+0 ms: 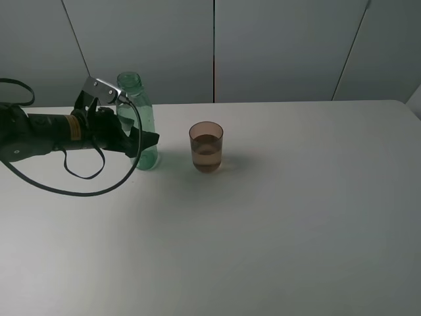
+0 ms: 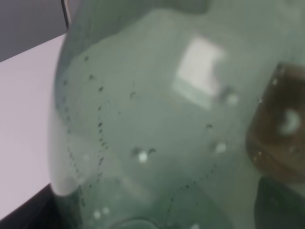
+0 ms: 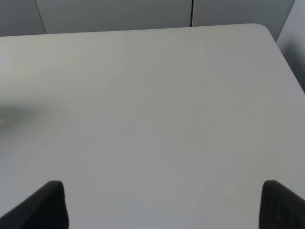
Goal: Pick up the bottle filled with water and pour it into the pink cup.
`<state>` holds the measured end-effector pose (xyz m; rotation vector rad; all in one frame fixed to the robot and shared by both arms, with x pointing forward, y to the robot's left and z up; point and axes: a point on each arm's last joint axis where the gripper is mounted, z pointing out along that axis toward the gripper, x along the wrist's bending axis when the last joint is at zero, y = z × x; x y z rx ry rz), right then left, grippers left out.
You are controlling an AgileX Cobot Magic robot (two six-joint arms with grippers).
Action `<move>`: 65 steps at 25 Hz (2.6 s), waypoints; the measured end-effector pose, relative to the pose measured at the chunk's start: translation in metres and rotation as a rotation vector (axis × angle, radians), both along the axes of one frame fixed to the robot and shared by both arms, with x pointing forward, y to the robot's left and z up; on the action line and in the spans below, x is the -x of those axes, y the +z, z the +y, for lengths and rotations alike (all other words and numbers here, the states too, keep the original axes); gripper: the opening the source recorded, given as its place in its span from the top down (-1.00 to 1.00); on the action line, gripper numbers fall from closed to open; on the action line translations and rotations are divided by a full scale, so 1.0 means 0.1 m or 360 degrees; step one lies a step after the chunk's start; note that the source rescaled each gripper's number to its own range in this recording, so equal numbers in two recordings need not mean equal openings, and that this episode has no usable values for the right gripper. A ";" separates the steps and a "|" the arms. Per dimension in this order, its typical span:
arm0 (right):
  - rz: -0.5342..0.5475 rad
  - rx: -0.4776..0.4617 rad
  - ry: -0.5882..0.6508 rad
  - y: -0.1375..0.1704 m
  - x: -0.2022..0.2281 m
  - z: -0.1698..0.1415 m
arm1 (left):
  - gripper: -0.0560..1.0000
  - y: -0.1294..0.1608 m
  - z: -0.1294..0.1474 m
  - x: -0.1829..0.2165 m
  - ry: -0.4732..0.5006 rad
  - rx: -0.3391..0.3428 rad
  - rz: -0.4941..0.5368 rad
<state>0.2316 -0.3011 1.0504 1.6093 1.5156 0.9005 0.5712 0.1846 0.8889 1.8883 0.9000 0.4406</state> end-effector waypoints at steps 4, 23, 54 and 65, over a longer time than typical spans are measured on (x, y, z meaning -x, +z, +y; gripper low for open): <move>0.0000 0.0000 0.0000 0.00 0.00 0.00 | -1.00 0.00 0.00 0.00 0.0001 -0.0003 0.0001; 0.0000 0.0000 0.0000 0.00 0.00 0.00 | -1.00 -0.02 0.07 -0.04 0.0137 -0.0044 0.0003; 0.0000 0.0000 0.0000 0.00 0.00 0.00 | -1.00 0.68 0.42 0.91 0.0453 -0.0090 0.0138; 0.0000 0.0000 0.0000 0.00 0.00 0.00 | -1.00 1.91 0.88 1.70 0.1052 -0.0137 0.0032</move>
